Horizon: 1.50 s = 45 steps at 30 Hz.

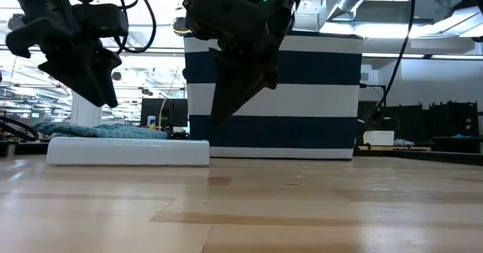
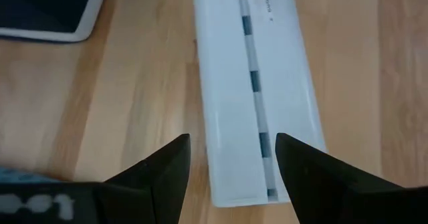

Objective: Pick & place medical supplies in basket/bin
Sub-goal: Put the white pill organizer into the blue bin

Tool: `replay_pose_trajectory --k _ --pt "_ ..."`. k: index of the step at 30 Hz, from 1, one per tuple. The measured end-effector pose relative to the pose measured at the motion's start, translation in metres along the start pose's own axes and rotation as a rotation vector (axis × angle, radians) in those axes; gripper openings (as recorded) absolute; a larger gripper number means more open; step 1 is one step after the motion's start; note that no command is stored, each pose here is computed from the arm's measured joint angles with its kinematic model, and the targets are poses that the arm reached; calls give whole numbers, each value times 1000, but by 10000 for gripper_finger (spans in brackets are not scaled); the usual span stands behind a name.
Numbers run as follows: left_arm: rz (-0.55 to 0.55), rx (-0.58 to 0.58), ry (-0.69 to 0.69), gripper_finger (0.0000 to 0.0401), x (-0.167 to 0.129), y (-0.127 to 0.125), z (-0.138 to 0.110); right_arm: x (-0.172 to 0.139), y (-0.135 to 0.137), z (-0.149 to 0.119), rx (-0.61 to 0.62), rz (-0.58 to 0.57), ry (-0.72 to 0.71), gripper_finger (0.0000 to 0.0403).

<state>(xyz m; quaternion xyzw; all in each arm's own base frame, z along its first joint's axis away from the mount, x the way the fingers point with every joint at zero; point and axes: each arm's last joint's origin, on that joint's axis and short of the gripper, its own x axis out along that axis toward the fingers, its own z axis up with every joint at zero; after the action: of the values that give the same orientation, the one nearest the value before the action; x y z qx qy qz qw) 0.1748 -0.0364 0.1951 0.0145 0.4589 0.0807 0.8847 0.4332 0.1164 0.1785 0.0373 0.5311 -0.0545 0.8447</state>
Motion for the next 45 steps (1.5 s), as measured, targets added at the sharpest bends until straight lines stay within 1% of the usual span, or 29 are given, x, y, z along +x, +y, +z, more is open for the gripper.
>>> replay_pose_trajectory --k 7,13,16,18,22,27,34,38,45 --pt "63 -40 -17 209 0 3 1 -2 4 0 -7 17 -9 0" --pt "156 -117 -50 208 0 6 1 -3 7 -1 -15 22 -10 0" --pt "179 -160 -48 208 0 6 0 -3 8 -1 -17 23 -10 0" --pt "180 -187 -46 208 0 7 0 -3 8 -1 -17 23 -11 0" --pt "159 -194 -36 208 0 6 -1 -3 9 -1 -18 25 -17 0" --pt "142 -158 -26 208 0 5 -1 -3 9 1 -20 31 -32 0" --pt "87 -166 6 211 2 10 0 -3 9 1 -24 32 -35 0" --pt "70 -170 23 228 4 15 1 -3 9 1 -24 32 -35 0" --pt "65 -162 45 271 5 22 1 -3 9 1 -26 32 -35 0"
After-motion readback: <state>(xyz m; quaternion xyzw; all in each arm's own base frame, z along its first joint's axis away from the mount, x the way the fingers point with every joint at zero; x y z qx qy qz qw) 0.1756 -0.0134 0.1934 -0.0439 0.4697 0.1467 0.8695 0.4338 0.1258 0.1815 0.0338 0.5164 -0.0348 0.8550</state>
